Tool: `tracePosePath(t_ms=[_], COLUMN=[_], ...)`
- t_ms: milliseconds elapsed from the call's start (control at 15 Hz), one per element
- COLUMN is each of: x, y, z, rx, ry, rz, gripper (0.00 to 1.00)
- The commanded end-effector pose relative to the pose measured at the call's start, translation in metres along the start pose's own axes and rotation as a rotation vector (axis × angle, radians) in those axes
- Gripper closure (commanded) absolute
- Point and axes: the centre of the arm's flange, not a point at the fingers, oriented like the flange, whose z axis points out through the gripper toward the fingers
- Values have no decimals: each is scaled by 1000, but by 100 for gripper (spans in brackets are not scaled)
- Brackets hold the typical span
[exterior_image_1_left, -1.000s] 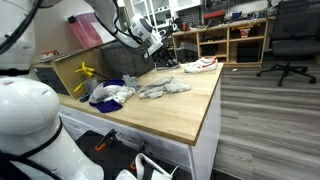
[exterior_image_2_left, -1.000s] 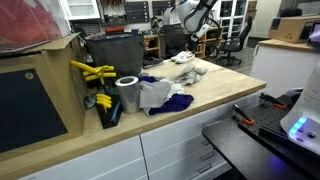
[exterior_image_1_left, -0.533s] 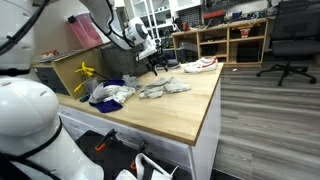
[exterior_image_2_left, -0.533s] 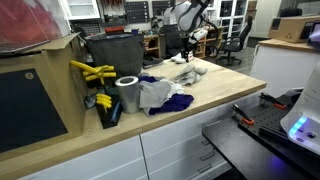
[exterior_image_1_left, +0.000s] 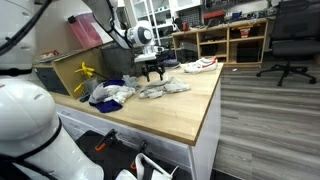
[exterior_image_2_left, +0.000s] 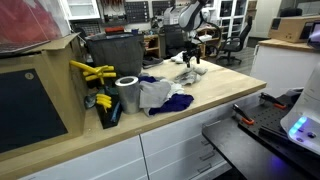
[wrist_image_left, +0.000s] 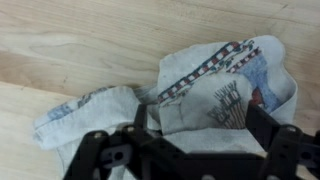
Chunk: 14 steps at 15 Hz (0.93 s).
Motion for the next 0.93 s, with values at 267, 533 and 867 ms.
tracePosePath(t_ms=[267,533,867], x=[-8,-6,-10], y=[-6,-16,-13], z=[40,72,86], rx=[84,84,90], ry=[-82,-130,-164], rz=[-106,-142,-129], gripper=[0,0,41])
